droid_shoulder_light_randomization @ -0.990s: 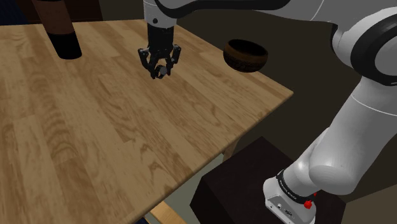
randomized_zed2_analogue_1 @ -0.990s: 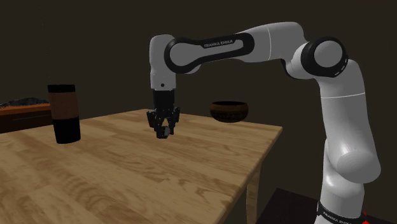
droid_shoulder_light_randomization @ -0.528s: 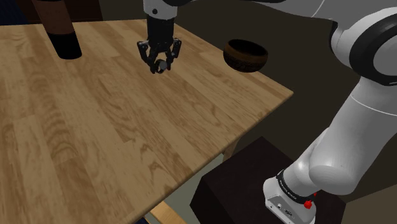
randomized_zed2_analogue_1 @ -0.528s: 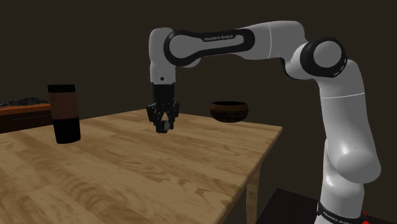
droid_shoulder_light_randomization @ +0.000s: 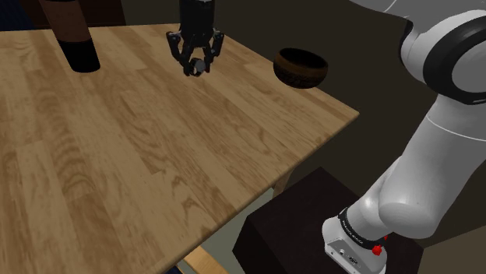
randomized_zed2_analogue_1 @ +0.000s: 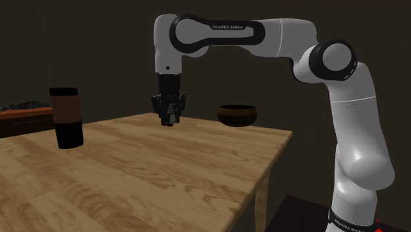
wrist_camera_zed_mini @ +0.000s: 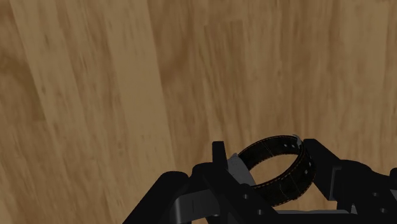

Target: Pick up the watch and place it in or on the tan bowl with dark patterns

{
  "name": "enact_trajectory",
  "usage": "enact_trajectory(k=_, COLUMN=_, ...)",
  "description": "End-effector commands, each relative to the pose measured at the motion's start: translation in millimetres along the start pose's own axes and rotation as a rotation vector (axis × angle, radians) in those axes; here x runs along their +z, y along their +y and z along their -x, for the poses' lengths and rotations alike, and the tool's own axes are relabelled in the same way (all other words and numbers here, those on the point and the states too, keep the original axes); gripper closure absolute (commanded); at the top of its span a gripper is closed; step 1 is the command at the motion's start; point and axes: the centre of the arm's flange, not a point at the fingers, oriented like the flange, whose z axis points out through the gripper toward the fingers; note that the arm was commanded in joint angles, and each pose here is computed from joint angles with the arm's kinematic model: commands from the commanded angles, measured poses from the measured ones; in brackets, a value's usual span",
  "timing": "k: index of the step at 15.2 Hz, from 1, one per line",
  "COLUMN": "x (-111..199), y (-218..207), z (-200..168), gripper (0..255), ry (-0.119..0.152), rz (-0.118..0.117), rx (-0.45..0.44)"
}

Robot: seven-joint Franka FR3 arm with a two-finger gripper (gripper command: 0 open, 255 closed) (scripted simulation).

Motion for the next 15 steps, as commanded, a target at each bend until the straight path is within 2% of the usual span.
enact_trajectory(k=1, x=-10, y=0, z=0, gripper=255, ry=-0.001, rz=0.0, rx=0.0)
enact_trajectory(k=15, x=-84, y=0, z=0, gripper=255, ry=-0.001, rz=0.0, rx=0.0)
